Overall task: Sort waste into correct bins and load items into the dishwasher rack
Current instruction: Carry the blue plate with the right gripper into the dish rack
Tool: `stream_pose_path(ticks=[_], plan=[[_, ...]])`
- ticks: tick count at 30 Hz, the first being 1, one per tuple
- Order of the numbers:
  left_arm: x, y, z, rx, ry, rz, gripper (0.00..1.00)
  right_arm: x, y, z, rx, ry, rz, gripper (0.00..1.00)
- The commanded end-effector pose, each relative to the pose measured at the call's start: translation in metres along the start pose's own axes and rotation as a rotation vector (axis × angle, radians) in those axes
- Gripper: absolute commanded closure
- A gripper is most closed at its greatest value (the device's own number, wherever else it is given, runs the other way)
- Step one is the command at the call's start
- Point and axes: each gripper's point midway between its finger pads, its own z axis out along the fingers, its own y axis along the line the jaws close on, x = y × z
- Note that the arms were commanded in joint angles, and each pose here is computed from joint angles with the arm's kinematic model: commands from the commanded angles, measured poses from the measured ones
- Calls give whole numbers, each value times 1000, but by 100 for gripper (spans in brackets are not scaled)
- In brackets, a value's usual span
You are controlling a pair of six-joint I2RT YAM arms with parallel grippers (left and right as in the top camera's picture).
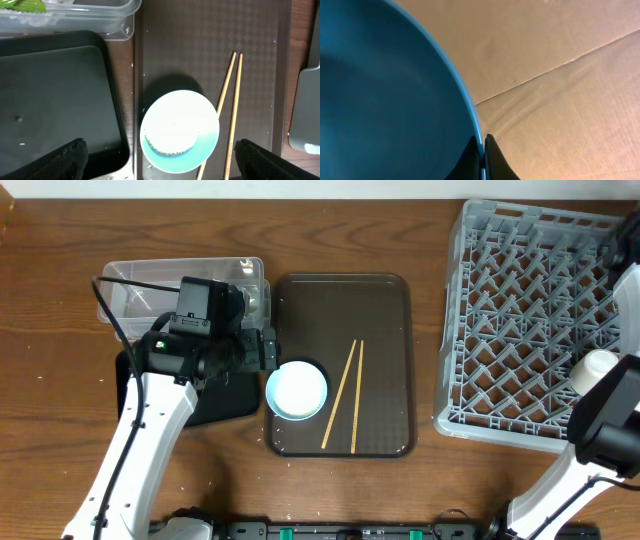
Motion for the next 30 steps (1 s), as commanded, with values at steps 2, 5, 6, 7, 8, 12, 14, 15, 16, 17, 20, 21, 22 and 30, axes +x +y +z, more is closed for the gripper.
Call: stream_pose_path(ticks=[2,5,6,7,8,12,14,15,16,17,20,21,22,30], plan=[[-2,2,-2,-10,-7,-1,4,9,34,-7,-26,14,-62,99],[-2,2,-2,-10,-7,-1,4,12,50,-14,-49,16,-86,99],[-2,2,-2,-10,-7,-1,4,13,55,-17,-56,15,-85,99],[-2,2,-2,-10,-7,-1,4,13,58,-21,-63,14,-80,99],[-2,2,-2,-10,-7,-1,4,13,62,-26,-72,12,-82,99],[-2,2,-2,-10,-7,-1,4,14,70,-37,-92,6,-107,99],[-2,2,-2,-10,-7,-1,4,18,75,-43,-104,14,-125,98],[-2,2,-2,-10,-7,-1,4,22,77,-46,-112,23,-134,95],[-2,2,-2,-10,-7,-1,4,25,80,-49,-119,31,-136,89],[-2,2,-2,-10,-7,-1,4,29,82,-51,-125,41,-130,77],[-2,2,-2,-10,-7,-1,4,36,85,-58,-157,59,-128,54],[-2,2,-2,-10,-7,-1,4,37,85,-62,-176,59,-132,50],[-2,2,-2,-10,-7,-1,4,35,83,-66,-198,55,-127,45],[-2,2,-2,-10,-7,-1,4,-3,68,-136,-598,-93,-27,27]])
